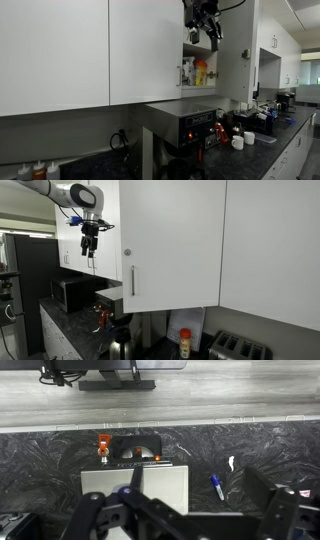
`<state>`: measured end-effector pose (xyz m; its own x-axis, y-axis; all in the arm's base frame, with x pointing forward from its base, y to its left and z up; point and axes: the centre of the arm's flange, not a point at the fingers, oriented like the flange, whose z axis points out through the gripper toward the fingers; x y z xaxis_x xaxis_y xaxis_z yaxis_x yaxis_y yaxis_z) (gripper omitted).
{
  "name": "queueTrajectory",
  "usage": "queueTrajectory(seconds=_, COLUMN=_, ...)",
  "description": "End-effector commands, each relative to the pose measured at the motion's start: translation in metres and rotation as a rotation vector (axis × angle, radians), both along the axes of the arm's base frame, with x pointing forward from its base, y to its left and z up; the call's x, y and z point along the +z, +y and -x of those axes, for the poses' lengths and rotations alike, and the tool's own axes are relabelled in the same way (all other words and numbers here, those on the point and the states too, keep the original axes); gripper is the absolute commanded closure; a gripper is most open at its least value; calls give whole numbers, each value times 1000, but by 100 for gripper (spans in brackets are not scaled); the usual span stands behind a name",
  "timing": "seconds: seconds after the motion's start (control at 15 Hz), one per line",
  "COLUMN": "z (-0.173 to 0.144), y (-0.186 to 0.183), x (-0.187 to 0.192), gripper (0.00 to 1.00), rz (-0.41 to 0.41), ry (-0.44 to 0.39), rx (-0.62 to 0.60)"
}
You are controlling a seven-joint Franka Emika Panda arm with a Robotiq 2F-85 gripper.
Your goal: Close the second cabinet door
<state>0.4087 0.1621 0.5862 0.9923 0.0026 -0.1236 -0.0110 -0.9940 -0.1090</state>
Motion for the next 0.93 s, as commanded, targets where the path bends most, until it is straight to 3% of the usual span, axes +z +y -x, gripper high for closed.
queueTrajectory(seconds=0.0, z=40, y=10, x=14, gripper=0, rz=48, ry=-31, rx=-3)
queueTrajectory(seconds=0.53, z=91, y=-8, x=40, gripper=0, rz=222, ry=-129, rx=-102)
queueTrajectory(seconds=0.87, z=117, y=-33, x=57, gripper=0, rz=283, ry=-176, rx=-194)
